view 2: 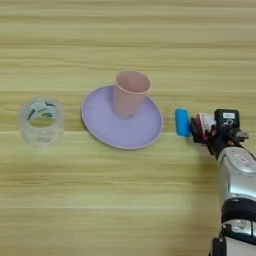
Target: Move the objects on the table
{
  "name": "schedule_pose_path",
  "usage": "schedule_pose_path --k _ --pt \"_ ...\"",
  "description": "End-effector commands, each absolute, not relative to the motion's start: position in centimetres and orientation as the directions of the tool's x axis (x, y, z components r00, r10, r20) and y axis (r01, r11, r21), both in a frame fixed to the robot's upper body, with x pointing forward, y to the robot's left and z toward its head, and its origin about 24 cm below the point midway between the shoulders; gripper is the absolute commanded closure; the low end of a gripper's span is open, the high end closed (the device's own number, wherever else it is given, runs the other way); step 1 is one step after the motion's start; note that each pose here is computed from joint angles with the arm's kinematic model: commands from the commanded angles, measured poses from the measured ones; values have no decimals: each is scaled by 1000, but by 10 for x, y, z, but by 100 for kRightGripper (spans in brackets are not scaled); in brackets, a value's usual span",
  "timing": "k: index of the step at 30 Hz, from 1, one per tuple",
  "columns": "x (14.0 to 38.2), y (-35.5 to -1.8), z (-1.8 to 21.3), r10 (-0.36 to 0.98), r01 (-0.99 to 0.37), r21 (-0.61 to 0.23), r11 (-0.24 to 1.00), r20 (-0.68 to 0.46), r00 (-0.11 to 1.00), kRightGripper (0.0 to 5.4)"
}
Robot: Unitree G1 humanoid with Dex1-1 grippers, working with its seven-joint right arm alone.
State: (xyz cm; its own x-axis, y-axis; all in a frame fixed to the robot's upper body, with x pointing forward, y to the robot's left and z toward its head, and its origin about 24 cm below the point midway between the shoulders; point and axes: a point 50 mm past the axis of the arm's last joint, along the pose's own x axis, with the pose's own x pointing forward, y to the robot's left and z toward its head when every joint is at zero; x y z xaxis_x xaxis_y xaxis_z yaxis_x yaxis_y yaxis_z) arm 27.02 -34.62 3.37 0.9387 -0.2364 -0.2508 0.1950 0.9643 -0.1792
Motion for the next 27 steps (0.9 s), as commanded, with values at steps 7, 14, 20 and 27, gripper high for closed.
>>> schedule_pose_path --k 7,14,20,27 --pt "282 -352 88 -254 236 -237 942 -47 966 6" --pt "281 -325 88 -156 141 -225 964 -48 987 2" --pt "281 -315 87 -122 107 -224 969 -58 991 2" --pt "283 -308 80 -99 79 -210 974 -84 992 2"
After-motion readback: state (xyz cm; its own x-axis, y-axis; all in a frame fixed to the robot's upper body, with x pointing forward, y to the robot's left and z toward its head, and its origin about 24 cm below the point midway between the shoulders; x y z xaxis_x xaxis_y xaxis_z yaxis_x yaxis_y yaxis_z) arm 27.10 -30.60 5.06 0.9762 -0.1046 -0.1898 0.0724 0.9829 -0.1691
